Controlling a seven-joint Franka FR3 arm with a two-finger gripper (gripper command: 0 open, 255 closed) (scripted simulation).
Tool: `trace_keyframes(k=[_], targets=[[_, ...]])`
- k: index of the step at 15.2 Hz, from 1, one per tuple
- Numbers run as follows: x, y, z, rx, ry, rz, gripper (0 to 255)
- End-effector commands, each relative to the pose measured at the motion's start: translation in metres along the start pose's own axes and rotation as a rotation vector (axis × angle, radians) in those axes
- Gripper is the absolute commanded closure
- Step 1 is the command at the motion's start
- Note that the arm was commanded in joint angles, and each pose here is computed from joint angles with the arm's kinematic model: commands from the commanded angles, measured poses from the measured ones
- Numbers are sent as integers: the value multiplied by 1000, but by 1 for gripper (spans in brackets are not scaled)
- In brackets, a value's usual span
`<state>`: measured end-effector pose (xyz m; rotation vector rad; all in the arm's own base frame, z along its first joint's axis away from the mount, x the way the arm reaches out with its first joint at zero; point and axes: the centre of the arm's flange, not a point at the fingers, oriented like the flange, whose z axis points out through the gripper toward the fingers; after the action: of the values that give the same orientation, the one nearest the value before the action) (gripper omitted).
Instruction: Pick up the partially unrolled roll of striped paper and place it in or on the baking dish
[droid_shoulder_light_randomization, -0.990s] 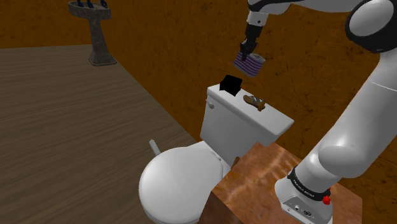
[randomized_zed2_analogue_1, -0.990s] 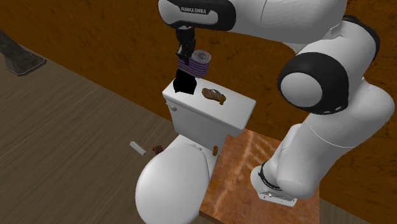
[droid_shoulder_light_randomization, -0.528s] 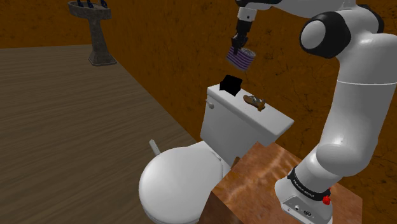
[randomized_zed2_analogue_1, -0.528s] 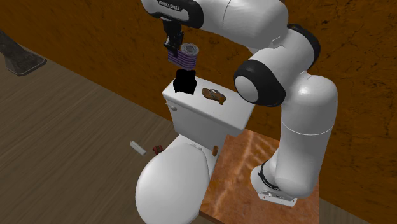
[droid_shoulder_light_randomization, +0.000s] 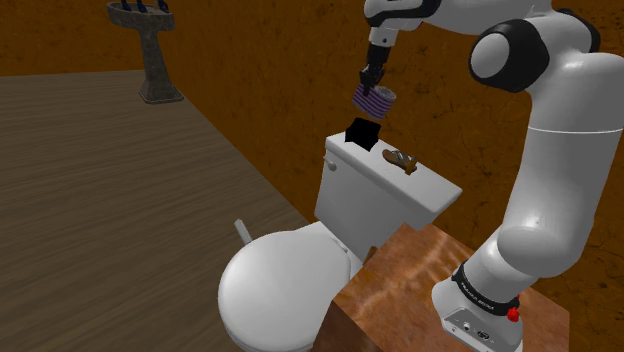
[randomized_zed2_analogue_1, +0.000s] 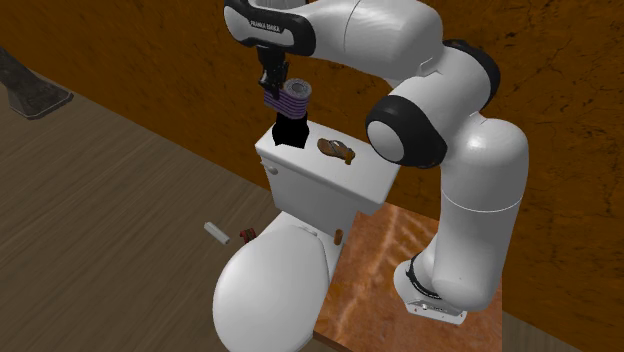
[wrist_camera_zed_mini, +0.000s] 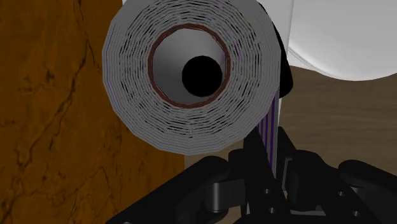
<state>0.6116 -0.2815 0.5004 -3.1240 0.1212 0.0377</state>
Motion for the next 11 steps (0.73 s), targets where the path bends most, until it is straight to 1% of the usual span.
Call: trace_keyframes(k=[1,8,11], targets=[[1,1,10,-1,1,0,255],[2,2,50,-1,1,0,255],[2,2,50,-1,1,0,255]])
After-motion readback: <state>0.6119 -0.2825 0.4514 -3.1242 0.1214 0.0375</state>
